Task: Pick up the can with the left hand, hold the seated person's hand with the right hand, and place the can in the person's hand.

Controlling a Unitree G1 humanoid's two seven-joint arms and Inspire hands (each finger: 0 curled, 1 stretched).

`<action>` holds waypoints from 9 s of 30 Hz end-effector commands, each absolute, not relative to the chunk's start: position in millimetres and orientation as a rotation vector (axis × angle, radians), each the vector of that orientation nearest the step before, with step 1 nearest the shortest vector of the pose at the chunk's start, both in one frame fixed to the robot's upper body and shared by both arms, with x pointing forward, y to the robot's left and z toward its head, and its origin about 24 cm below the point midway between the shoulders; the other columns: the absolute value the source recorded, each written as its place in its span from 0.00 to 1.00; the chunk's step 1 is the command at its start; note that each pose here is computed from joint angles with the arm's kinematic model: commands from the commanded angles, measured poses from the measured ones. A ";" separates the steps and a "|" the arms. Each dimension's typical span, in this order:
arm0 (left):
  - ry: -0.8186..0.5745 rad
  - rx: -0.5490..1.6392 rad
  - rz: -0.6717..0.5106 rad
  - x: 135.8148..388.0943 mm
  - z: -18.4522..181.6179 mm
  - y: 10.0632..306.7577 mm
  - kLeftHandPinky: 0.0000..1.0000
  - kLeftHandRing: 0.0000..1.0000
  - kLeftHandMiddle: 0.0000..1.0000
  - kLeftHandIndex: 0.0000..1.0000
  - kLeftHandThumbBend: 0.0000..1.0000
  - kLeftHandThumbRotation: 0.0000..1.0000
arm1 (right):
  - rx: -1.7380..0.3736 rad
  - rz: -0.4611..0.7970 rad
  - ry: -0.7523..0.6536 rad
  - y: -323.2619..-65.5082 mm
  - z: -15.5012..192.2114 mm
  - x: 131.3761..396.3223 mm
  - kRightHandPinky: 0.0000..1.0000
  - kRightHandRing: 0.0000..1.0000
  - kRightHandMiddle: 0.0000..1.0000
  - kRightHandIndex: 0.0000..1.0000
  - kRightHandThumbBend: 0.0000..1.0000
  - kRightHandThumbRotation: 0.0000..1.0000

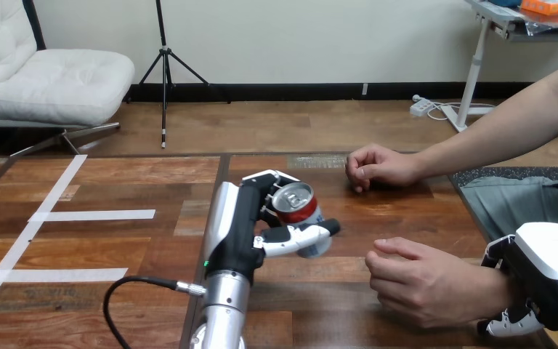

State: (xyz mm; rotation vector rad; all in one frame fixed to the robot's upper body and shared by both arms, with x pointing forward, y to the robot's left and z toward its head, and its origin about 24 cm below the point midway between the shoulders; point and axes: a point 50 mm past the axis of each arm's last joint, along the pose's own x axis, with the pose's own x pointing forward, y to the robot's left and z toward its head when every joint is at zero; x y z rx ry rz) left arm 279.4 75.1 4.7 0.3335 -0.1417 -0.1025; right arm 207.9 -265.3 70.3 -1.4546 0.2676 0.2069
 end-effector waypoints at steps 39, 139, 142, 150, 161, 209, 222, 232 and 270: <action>-0.250 0.262 -0.238 276.4 25.7 37.1 0.36 0.41 0.45 0.49 0.58 0.00 | -1.429 0.138 0.191 -254.7 87.1 201.8 0.36 0.45 0.50 0.51 0.79 0.00; -0.266 0.190 -0.431 246.0 28.3 -1.8 0.34 0.40 0.46 0.48 0.56 0.00 | -1.406 0.112 0.199 -257.5 86.5 200.4 0.35 0.43 0.49 0.51 0.82 0.00; -0.271 0.181 -0.438 244.8 29.1 -2.2 0.34 0.40 0.46 0.48 0.56 0.00 | -1.408 0.111 0.198 -257.6 86.6 200.5 0.35 0.43 0.48 0.51 0.82 0.00; -0.275 0.170 -0.451 242.1 31.3 -3.0 0.33 0.39 0.45 0.48 0.56 0.00 | -1.407 0.111 0.199 -257.4 86.9 200.2 0.33 0.41 0.46 0.51 0.82 0.00; -0.272 0.149 -0.461 239.4 33.6 -3.7 0.32 0.39 0.45 0.48 0.55 0.00 | -1.416 0.114 0.210 -257.8 85.9 200.7 0.34 0.42 0.48 0.51 0.81 0.00; -0.231 0.228 -0.512 239.9 35.0 -2.7 0.83 0.90 0.92 0.92 0.78 0.08 | -1.407 0.122 0.215 -262.5 83.5 200.4 0.36 0.44 0.50 0.52 0.78 0.00; -0.226 0.256 -0.522 240.5 35.7 -1.9 0.93 0.99 1.00 0.99 0.76 0.18 | -1.408 0.119 0.216 -262.8 83.3 201.0 0.36 0.44 0.50 0.52 0.78 0.00; -0.251 0.301 -0.550 241.5 34.5 -1.9 0.99 1.00 1.00 1.00 0.79 0.26 | -1.411 0.121 0.211 -263.0 83.1 201.4 0.35 0.44 0.50 0.51 0.78 0.00; -0.258 0.369 -0.573 243.5 31.6 -2.5 1.00 1.00 1.00 1.00 0.88 0.39 | -1.465 0.160 0.275 -261.3 83.6 200.7 0.71 0.82 0.84 0.82 0.95 0.00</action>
